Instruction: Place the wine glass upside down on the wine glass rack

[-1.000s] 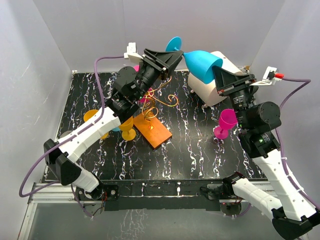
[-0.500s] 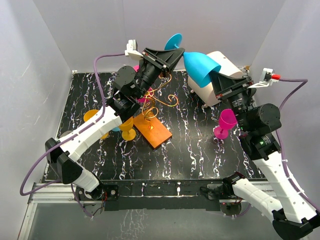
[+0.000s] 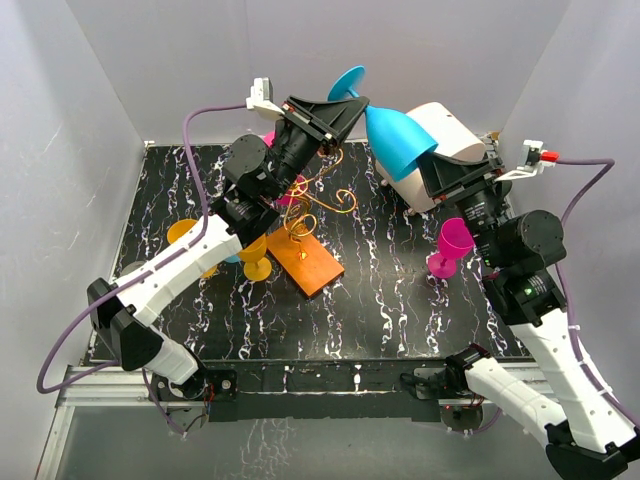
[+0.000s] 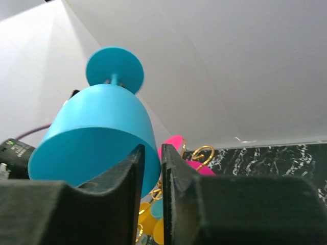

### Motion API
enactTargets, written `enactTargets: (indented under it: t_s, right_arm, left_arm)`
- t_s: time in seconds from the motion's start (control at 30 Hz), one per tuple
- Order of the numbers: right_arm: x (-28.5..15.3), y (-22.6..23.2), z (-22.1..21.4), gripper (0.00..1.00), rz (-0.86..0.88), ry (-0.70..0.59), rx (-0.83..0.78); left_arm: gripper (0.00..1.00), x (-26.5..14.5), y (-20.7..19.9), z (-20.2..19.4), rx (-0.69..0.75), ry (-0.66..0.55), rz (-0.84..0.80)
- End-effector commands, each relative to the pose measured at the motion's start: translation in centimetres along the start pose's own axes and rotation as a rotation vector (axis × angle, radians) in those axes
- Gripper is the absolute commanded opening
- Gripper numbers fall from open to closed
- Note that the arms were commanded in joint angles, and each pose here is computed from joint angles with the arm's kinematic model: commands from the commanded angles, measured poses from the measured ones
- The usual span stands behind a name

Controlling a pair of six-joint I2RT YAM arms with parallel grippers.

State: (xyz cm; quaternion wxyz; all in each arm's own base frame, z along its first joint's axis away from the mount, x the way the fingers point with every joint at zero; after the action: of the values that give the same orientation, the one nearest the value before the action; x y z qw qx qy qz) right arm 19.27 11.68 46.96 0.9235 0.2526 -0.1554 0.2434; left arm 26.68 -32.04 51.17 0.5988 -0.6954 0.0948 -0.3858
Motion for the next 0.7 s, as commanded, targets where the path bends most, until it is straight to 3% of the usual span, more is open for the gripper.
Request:
enactTargets:
  t_s: [0.0, 0.1, 0.2, 0.47, 0.67]
  right_arm:
    - [-1.0, 0.7, 1.5, 0.24, 0.015, -0.022, -0.016]
    - [-1.6, 0.4, 1.3, 0.47, -0.003, 0.001, -0.046]
    - [-2.4, -0.2, 0.8, 0.59, -0.034, 0.041, -0.094]
    - [-4.8, -0.5, 1.4, 0.67, -0.052, 0.090, -0.207]
    - [-4.5, 1.3, 3.6, 0.69, 0.022, 0.067, -0.214]
  left_arm:
    - [0.00, -1.3, -4.2, 1.4, 0.084, -0.076, -0.120]
    - [0.00, -1.6, -4.3, 1.8, 0.116, -0.100, -0.119]
    - [0.00, -2.1, -4.8, 2.1, 0.153, -0.125, -0.122]
    - [0.00, -3.7, -6.5, 2.8, 0.360, -0.152, -0.156]
    - [0.00, -4.5, -8.0, 2.0, 0.637, -0.030, -0.215]
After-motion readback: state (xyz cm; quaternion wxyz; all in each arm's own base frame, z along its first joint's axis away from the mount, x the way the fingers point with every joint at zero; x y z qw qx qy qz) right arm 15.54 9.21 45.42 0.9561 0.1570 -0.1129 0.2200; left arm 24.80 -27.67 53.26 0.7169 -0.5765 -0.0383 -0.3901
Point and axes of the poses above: each gripper's point midway between its finger pads, its own x axis out along the fingers, its own y axis along the line the jaws close on, z = x × y, the point moved 7 cm from there along -x, back along the fingers, and after that the axes turned 14 degrees about -x, right-handed, at the moved point
